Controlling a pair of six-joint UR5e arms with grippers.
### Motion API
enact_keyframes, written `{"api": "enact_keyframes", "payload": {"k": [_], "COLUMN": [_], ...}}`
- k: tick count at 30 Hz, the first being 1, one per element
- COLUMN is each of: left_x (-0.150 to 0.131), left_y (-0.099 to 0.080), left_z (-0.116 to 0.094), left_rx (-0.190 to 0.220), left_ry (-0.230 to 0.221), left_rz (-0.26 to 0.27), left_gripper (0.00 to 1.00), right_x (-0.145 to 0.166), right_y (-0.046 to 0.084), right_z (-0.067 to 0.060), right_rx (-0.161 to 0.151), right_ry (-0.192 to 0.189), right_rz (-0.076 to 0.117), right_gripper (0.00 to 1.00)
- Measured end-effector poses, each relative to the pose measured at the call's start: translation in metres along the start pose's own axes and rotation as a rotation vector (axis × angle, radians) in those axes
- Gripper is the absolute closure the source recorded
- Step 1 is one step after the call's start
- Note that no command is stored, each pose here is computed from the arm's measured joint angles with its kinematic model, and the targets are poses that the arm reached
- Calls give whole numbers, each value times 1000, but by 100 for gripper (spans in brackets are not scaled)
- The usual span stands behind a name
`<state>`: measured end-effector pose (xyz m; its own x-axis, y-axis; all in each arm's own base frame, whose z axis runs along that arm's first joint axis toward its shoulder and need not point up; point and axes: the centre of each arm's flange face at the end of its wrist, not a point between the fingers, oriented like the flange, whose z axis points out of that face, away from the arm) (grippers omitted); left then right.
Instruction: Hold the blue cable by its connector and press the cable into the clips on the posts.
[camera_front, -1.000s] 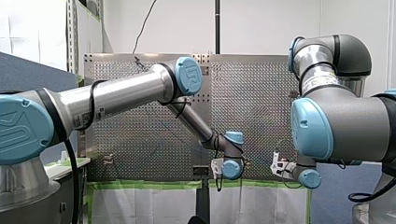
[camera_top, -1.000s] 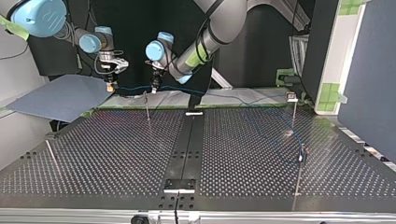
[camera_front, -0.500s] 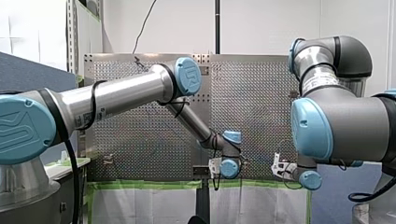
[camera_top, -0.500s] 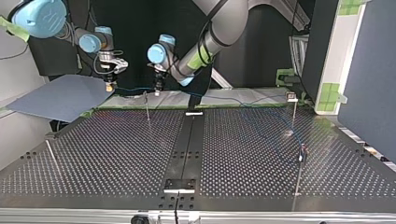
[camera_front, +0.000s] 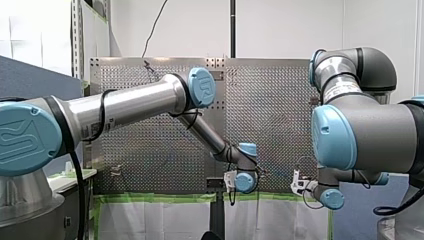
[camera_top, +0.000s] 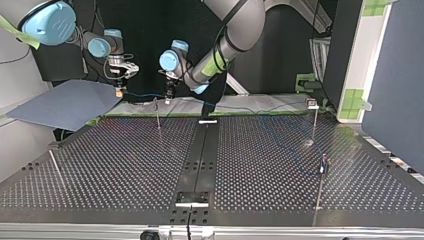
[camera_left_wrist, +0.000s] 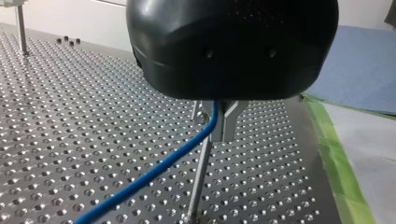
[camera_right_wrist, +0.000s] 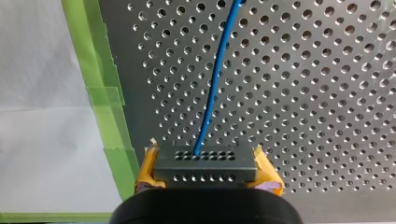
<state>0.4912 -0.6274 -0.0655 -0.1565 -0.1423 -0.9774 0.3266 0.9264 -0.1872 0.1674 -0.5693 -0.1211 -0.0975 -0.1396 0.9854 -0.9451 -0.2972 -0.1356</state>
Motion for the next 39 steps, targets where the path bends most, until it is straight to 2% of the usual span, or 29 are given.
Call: {"api": "enact_keyframes", "payload": {"k": [5, 13, 26, 39], "left_x": [-2, -3, -17, 2], "left_y": [5, 13, 17, 24], "left_z": [5, 11, 28, 36], "left_rx": [-2, 20, 35, 30], "left_ry": [-3, 2, -23, -3], "left_rz": [-7, -28, -42, -36], "left_gripper": [100, 100, 100, 100], "right_x": [2, 3, 7, 8], "right_y": [-1, 0, -1, -4], "right_z": [4, 6, 13, 15], "right_rx": [3, 4, 12, 18], "right_ry": [5, 18, 35, 40], "right_rz": [-2, -2, -4, -10], "right_gripper": [100, 100, 100, 100]}}
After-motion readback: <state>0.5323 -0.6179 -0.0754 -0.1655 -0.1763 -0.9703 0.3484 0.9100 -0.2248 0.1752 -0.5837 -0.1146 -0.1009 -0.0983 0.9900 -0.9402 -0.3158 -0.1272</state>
